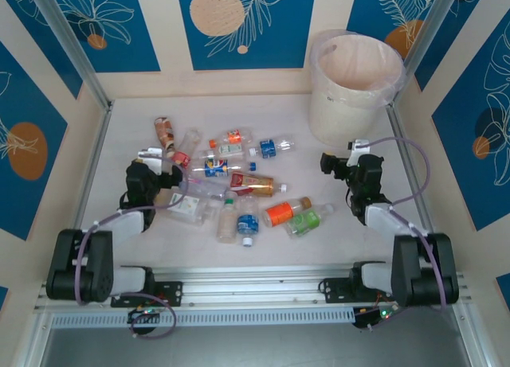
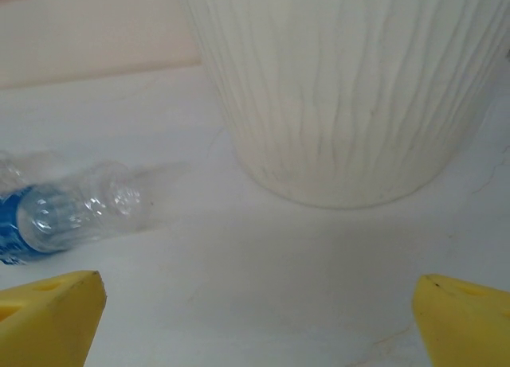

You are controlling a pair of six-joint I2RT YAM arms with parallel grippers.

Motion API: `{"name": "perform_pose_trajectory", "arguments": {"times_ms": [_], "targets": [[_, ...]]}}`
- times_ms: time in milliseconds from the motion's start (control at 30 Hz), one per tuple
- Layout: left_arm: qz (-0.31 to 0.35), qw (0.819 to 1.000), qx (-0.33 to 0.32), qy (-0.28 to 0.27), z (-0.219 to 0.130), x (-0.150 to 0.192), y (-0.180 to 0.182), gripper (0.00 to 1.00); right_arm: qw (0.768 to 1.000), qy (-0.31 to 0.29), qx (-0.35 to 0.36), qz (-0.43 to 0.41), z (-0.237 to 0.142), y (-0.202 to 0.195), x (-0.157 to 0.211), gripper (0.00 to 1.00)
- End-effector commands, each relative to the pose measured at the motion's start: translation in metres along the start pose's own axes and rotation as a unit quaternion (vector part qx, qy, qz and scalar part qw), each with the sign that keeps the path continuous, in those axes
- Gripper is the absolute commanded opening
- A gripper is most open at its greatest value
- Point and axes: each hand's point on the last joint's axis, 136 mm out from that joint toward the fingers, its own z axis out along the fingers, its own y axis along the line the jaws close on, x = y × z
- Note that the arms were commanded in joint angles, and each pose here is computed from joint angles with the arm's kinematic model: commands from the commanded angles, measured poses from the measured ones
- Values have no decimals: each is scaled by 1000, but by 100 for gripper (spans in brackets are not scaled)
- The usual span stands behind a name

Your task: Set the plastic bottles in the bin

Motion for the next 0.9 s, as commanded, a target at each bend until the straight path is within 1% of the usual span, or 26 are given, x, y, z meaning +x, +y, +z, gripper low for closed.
{"name": "perform_pose_trajectory", "arguments": {"times_ms": [0, 67, 133, 200, 367, 467, 567, 667, 733, 867], "targets": [[-6, 1000, -13, -4, -12, -20, 4, 99, 997, 39, 54, 50, -25, -5, -3, 99], [-19, 1000, -16, -14, -21, -31, 6, 100, 992, 53, 76, 86, -43, -3, -12, 99], [-35, 999, -18, -20, -28, -41, 7, 100, 988, 69, 84, 113, -62, 3, -19, 99], [-61, 998, -24, -21, -35, -51, 10, 100, 982, 81, 104, 138, -82, 5, -27, 99], [-106, 994, -10, -20, -42, -73, 6, 100, 959, 103, 171, 202, -121, -5, -48, 99], [-118, 993, 11, -17, -43, -82, 0, 99, 952, 97, 192, 219, -136, -10, -80, 99], [-125, 992, 26, -15, -45, -89, -6, 99, 947, 87, 203, 234, -150, -11, -119, 92], [-132, 991, 35, -14, -46, -92, -10, 100, 952, 63, 198, 227, -158, -8, -154, 90], [-134, 990, 39, -17, -46, -94, -11, 99, 951, 51, 206, 224, -159, -13, -170, 90], [-134, 990, 43, -21, -46, -99, -12, 100, 950, 50, 210, 225, -143, -23, -193, 90]]}}
